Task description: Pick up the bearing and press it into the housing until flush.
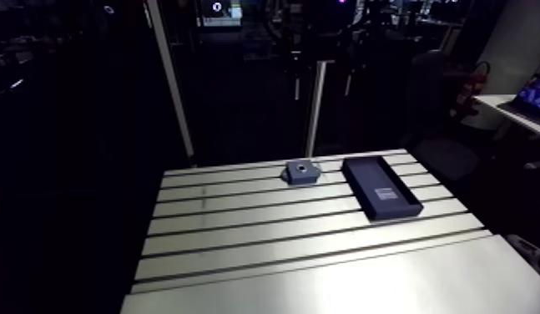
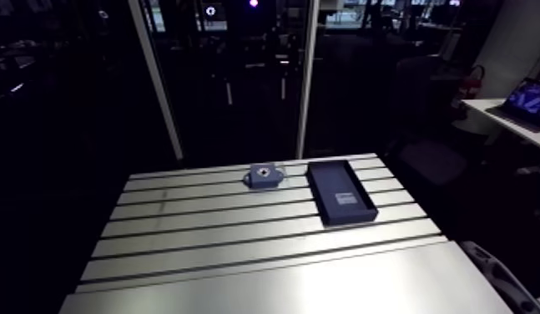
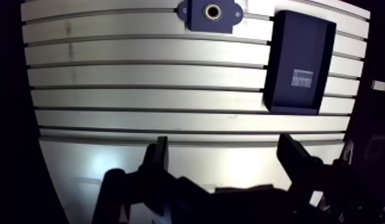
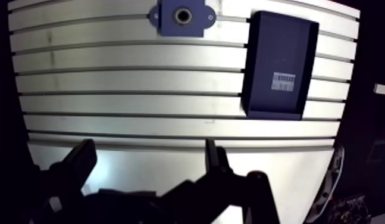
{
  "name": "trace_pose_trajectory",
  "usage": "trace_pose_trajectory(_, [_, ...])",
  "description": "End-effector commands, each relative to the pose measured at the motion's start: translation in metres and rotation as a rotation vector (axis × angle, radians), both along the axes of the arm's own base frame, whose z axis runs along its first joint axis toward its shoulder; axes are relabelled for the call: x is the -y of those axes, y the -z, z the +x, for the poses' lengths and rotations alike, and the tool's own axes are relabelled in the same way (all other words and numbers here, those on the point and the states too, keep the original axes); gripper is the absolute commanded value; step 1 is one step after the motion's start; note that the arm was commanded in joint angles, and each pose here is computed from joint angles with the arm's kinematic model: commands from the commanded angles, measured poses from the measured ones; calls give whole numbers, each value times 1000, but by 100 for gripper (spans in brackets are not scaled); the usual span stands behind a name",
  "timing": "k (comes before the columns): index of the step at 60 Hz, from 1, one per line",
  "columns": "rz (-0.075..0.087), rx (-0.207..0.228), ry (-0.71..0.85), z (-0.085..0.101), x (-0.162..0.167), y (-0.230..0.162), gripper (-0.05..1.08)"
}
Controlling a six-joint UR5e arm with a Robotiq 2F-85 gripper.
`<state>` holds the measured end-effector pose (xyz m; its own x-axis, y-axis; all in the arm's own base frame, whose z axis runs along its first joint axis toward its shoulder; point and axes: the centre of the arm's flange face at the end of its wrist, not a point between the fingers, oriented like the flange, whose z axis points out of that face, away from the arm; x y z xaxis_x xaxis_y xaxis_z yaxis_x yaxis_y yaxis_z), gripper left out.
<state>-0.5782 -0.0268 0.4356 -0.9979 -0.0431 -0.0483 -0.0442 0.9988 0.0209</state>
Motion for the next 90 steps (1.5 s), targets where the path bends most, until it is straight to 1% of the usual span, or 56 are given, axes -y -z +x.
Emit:
trace_pose_trajectory(1, [-7, -53, 20, 53, 9, -60, 0])
trace_pose_trajectory(10, [-8, -79, 35, 60, 10, -70, 0])
trace_pose_trajectory(11, [-11, -85, 39, 61, 11, -73, 0])
trace_pose_trajectory(12, [-11, -85, 39, 61, 11, -73, 0])
trace_pose_trajectory(13, [-16, -90, 40, 62, 11, -74, 0])
trace_pose_trajectory(14, [-16, -90, 40, 62, 11, -74, 0])
trace_pose_trajectory(15, [-24, -94, 39, 62, 12, -75, 0])
trace_pose_trajectory(16, [-24, -94, 39, 62, 12, -75, 0])
trace_pose_trajectory(17, [-28, -95, 39, 63, 13, -76, 0])
trace_pose_trajectory(29, [-31, -92, 45, 63, 14, -72, 0])
trace_pose_trajectory(37, [-30, -80, 71, 61, 14, -66, 0])
trace_pose_trajectory(38, [-26, -77, 74, 60, 13, -65, 0])
trace_pose_trajectory(41, [-23, -74, 76, 60, 13, -64, 0])
trace_pose_trajectory(42, [-19, -74, 78, 60, 12, -64, 0])
trace_pose_trajectory(47, [-20, -68, 76, 60, 12, -61, 0])
trace_pose_trajectory(50, [-16, -68, 76, 60, 12, -61, 0])
trace_pose_trajectory(55, [-15, -68, 76, 59, 12, -61, 0])
trace_pose_trajectory(73, [-15, -61, 80, 55, 10, -57, 0])
trace_pose_trajectory(82, [-10, -89, 85, 50, 9, -56, 0])
trace_pose_trajectory(90, [-11, -90, 88, 49, 8, -56, 0])
